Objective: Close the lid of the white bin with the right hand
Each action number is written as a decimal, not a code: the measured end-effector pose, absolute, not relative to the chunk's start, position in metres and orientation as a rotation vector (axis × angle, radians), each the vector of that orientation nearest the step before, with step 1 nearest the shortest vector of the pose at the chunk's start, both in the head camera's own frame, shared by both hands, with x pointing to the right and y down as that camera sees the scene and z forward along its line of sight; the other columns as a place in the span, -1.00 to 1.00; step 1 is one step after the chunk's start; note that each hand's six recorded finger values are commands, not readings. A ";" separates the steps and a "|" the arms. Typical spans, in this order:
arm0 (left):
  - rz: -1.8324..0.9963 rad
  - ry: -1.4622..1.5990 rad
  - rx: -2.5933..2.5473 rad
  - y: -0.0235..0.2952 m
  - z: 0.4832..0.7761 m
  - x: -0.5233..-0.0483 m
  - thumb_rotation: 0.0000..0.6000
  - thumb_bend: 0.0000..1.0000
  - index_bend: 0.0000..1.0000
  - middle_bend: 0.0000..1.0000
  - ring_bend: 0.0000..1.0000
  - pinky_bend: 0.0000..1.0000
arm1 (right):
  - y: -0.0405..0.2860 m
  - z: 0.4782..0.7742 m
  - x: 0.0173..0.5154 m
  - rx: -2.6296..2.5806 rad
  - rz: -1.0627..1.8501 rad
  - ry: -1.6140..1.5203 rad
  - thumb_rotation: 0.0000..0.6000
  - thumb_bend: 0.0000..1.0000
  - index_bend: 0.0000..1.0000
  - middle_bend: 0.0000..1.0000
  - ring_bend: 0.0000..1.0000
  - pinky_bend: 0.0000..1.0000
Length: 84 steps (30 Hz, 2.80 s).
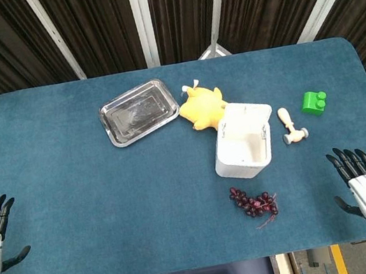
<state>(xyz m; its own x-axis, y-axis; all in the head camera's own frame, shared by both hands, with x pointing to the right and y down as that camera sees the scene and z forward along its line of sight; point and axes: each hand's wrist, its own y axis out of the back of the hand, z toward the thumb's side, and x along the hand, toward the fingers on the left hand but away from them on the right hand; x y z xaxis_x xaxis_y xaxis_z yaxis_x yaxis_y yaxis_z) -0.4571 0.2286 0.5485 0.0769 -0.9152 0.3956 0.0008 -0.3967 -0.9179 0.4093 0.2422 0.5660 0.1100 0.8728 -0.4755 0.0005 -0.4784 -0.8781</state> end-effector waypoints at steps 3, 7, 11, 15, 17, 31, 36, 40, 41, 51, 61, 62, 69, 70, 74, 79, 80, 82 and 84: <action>-1.435 0.943 -1.549 0.229 0.548 -0.457 1.00 -1.00 -1.00 -1.00 -1.00 -1.00 | 0.242 0.566 0.409 -1.636 1.463 -0.871 1.00 -0.38 -1.00 -1.00 -1.00 -1.00; -1.431 0.944 -1.549 0.229 0.548 -0.457 1.00 -1.00 -1.00 -1.00 -1.00 -1.00 | 0.242 0.565 0.408 -1.640 1.457 -0.871 1.00 -0.38 -1.00 -1.00 -1.00 -1.00; -1.431 0.945 -1.547 0.230 0.547 -0.457 1.00 -1.00 -1.00 -1.00 -1.00 -1.00 | 0.242 0.564 0.406 -1.648 1.453 -0.884 1.00 -0.38 -1.00 -1.00 -1.00 -1.00; -1.433 0.954 -1.545 0.230 0.546 -0.458 1.00 -1.00 -1.00 -1.00 -1.00 -1.00 | 0.242 0.565 0.403 -1.673 1.458 -0.904 1.00 -0.38 -1.00 -1.00 -1.00 -1.00; -1.436 0.955 -1.545 0.229 0.547 -0.459 1.00 -1.00 -1.00 -1.00 -1.00 -1.00 | 0.240 0.564 0.400 -1.689 1.460 -0.918 1.00 -0.38 -1.00 -1.00 -1.00 -1.00; -1.439 0.954 -1.558 0.229 0.549 -0.456 1.00 -1.00 -1.00 -1.00 -1.00 -1.00 | 0.154 0.530 0.392 -1.629 1.379 -1.093 1.00 -0.13 -1.00 0.05 0.12 0.25; -1.439 0.949 -1.564 0.228 0.551 -0.454 1.00 -1.00 -1.00 -1.00 -1.00 -1.00 | 0.129 0.526 0.391 -1.683 1.426 -1.172 1.00 0.05 -1.00 0.32 0.40 0.43; -1.433 0.949 -1.567 0.227 0.550 -0.453 1.00 -1.00 -1.00 -1.00 -1.00 -1.00 | 0.107 0.525 0.384 -1.772 1.482 -1.248 1.00 0.21 -1.00 0.51 0.58 0.51; -1.433 0.949 -1.567 0.227 0.550 -0.453 1.00 -1.00 -1.00 -1.00 -1.00 -1.00 | 0.102 0.524 0.381 -1.791 1.490 -1.260 1.00 0.22 -1.00 0.52 0.59 0.51; -1.432 0.937 -1.570 0.223 0.552 -0.453 1.00 -1.00 -1.00 -1.00 -1.00 -1.00 | 0.049 0.519 0.324 -1.900 1.500 -1.238 1.00 0.36 -1.00 0.60 0.66 0.54; -1.430 0.942 -1.580 0.221 0.554 -0.454 1.00 -1.00 -1.00 -1.00 -1.00 -1.00 | 0.036 0.539 0.284 -1.969 1.583 -1.200 1.00 0.45 -0.89 0.62 0.68 0.54; -1.431 0.943 -1.581 0.221 0.554 -0.455 1.00 -1.00 -1.00 -1.00 -1.00 -1.00 | 0.036 0.541 0.281 -1.974 1.590 -1.195 1.00 0.45 -0.88 0.62 0.68 0.54; -1.434 0.944 -1.583 0.220 0.554 -0.455 1.00 -1.00 -1.00 -1.00 -1.00 -1.00 | 0.038 0.551 0.267 -1.986 1.632 -1.144 1.00 0.45 -0.71 0.62 0.68 0.54; -1.435 0.945 -1.583 0.221 0.554 -0.455 1.00 -1.00 -1.00 -1.00 -1.00 -1.00 | 0.039 0.553 0.266 -1.988 1.643 -1.137 1.00 0.45 -0.66 0.62 0.68 0.54; -1.435 0.950 -1.581 0.221 0.553 -0.456 1.00 -1.00 -1.00 -1.00 -1.00 -1.00 | 0.045 0.553 0.257 -2.012 1.653 -1.103 1.00 0.45 -0.52 0.62 0.68 0.54; -1.432 0.952 -1.581 0.221 0.552 -0.456 1.00 -1.00 -1.00 -1.00 -1.00 -1.00 | 0.056 0.547 0.245 -2.041 1.643 -1.055 1.00 0.46 -0.50 0.62 0.68 0.54; -1.431 0.952 -1.580 0.221 0.552 -0.456 1.00 -1.00 -1.00 -1.00 -1.00 -1.00 | 0.057 0.546 0.243 -2.045 1.642 -1.048 1.00 0.46 -0.50 0.62 0.68 0.54; -1.428 0.951 -1.578 0.221 0.551 -0.456 1.00 -1.00 -1.00 -1.00 -1.00 -1.00 | 0.060 0.544 0.240 -2.055 1.639 -1.034 1.00 0.46 -0.50 0.62 0.68 0.54; -1.427 0.952 -1.578 0.221 0.551 -0.456 1.00 -1.00 -1.00 -1.00 -1.00 -1.00 | 0.064 0.542 0.237 -2.064 1.636 -1.022 1.00 0.46 -0.50 0.62 0.68 0.54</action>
<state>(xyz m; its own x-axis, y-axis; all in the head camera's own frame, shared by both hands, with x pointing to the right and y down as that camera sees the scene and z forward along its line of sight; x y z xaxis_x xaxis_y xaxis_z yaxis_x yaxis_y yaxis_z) -0.4560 0.2214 0.5512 0.0852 -0.9106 0.4044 -0.0232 -0.4076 -0.9129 0.2373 0.0636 0.5415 0.0907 0.6954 -0.7129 0.3351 -0.6954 -0.6357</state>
